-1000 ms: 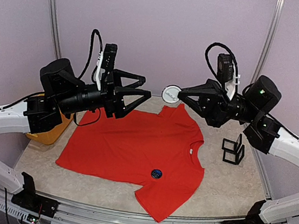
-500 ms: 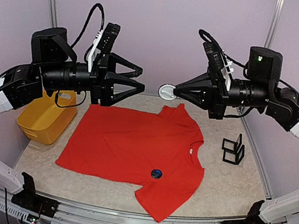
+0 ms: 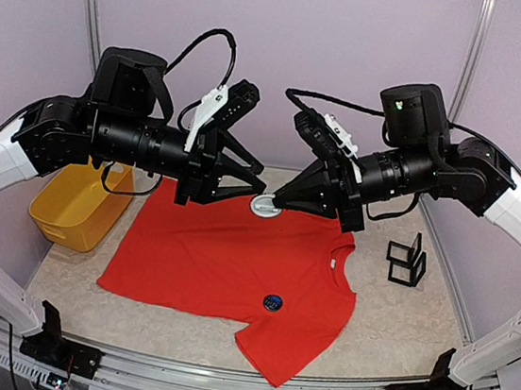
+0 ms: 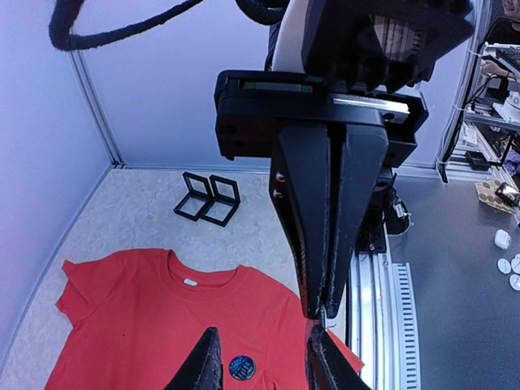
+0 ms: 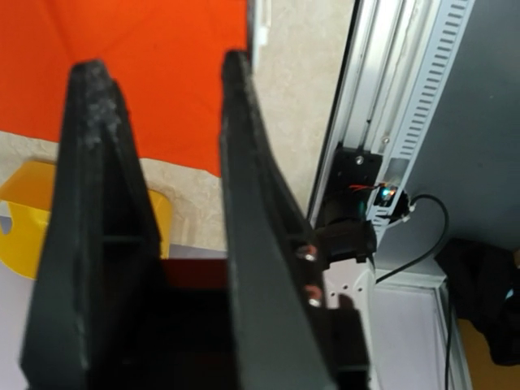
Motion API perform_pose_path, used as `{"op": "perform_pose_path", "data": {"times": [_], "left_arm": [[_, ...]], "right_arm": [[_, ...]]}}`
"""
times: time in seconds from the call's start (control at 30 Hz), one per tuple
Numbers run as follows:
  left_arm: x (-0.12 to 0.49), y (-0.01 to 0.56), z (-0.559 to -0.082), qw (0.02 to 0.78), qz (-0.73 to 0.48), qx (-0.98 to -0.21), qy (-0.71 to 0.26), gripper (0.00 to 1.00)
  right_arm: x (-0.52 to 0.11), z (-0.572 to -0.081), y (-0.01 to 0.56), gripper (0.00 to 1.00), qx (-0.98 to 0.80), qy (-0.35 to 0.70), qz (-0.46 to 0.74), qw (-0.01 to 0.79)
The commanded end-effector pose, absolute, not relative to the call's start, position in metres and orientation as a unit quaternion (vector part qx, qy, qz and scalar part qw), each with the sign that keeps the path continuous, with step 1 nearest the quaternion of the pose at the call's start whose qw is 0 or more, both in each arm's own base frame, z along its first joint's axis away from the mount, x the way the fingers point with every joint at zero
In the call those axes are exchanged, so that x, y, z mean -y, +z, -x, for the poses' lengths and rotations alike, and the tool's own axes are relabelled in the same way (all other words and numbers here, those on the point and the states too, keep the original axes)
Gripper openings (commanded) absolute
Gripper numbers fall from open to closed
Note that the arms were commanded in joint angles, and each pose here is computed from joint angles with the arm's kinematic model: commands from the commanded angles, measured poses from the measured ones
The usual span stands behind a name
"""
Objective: Pin the brooch onto the clothing
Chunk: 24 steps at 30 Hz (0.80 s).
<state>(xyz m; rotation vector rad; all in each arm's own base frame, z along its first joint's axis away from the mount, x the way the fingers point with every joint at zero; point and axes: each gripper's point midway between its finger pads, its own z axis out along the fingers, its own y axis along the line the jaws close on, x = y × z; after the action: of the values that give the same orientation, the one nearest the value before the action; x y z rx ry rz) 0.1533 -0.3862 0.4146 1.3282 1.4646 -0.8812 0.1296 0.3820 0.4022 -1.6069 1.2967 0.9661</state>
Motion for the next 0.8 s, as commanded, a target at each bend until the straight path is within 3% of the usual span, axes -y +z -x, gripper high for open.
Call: {"op": "perform_pose_path", "data": {"times": [0.0, 0.23, 0.53, 0.77], "left_arm": [[0.383, 0.408, -0.151, 0.462, -0.55, -0.602, -0.348, 0.34], [0.388, 0.401, -0.142, 0.441, -0.567, -0.592, -0.366, 0.28], [0.369, 0.422, -0.123, 0.453, -0.574, -0.536, -0.422, 0.55], [0.372, 0.422, -0.127, 0.435, -0.571, -0.548, -0.429, 0.55]], "right_arm": [[-0.38, -0.118, 0.414, 0.0, -0.496, 0.392, 0.648, 0.426], [-0.382, -0.119, 0.415, 0.0, -0.494, 0.388, 0.648, 0.431], [-0.377, -0.12, 0.413, 0.0, -0.496, 0.376, 0.648, 0.438], [-0.379, -0.121, 0.411, 0.0, -0.498, 0.378, 0.648, 0.435]]}}
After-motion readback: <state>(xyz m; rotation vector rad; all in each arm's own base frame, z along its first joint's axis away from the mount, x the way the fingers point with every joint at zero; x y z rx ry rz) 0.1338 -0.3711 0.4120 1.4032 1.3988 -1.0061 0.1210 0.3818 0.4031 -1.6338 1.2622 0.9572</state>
